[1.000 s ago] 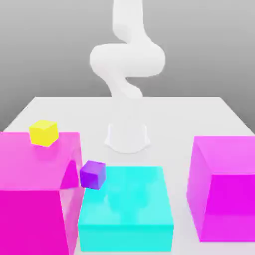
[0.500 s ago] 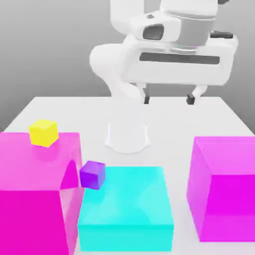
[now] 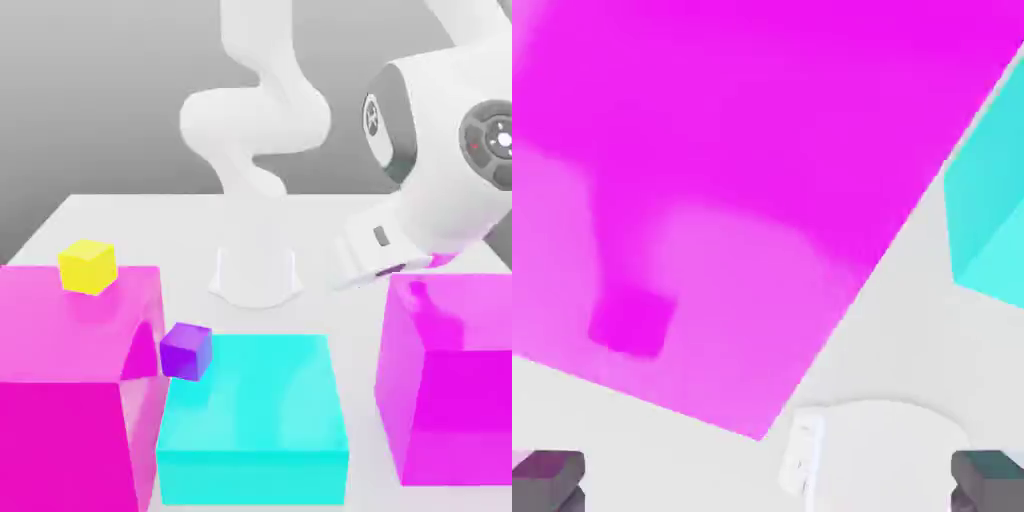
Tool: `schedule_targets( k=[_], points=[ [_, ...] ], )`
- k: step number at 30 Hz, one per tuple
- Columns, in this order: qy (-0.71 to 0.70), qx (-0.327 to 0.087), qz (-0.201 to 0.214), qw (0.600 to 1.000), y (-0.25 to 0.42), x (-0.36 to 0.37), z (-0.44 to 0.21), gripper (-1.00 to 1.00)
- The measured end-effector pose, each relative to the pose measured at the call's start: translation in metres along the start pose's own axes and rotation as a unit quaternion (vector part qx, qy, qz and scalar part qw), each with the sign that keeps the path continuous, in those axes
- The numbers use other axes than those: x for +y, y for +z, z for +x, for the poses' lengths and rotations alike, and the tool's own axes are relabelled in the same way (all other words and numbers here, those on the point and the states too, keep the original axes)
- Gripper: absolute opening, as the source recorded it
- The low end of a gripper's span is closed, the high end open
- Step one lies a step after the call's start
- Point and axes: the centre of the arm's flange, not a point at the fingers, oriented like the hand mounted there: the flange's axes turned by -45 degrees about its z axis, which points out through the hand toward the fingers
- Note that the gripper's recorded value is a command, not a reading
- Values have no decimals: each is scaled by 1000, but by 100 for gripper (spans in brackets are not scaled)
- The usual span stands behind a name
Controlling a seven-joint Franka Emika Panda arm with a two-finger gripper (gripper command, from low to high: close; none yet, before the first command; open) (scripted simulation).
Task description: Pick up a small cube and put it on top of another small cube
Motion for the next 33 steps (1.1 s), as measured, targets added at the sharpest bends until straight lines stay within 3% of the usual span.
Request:
schedule_targets(
  k=[7,10,19,27,33],
  points=[
    [-92,-78,37,992,26,-52,-22,0],
    [-84,-69,20,994,44,-69,-19,0],
    [-27,20,-88,996,132,-131,3,0],
    [47,154,-135,978,156,-122,34,0],
    [67,265,-148,950,159,-126,43,0]
  ],
)
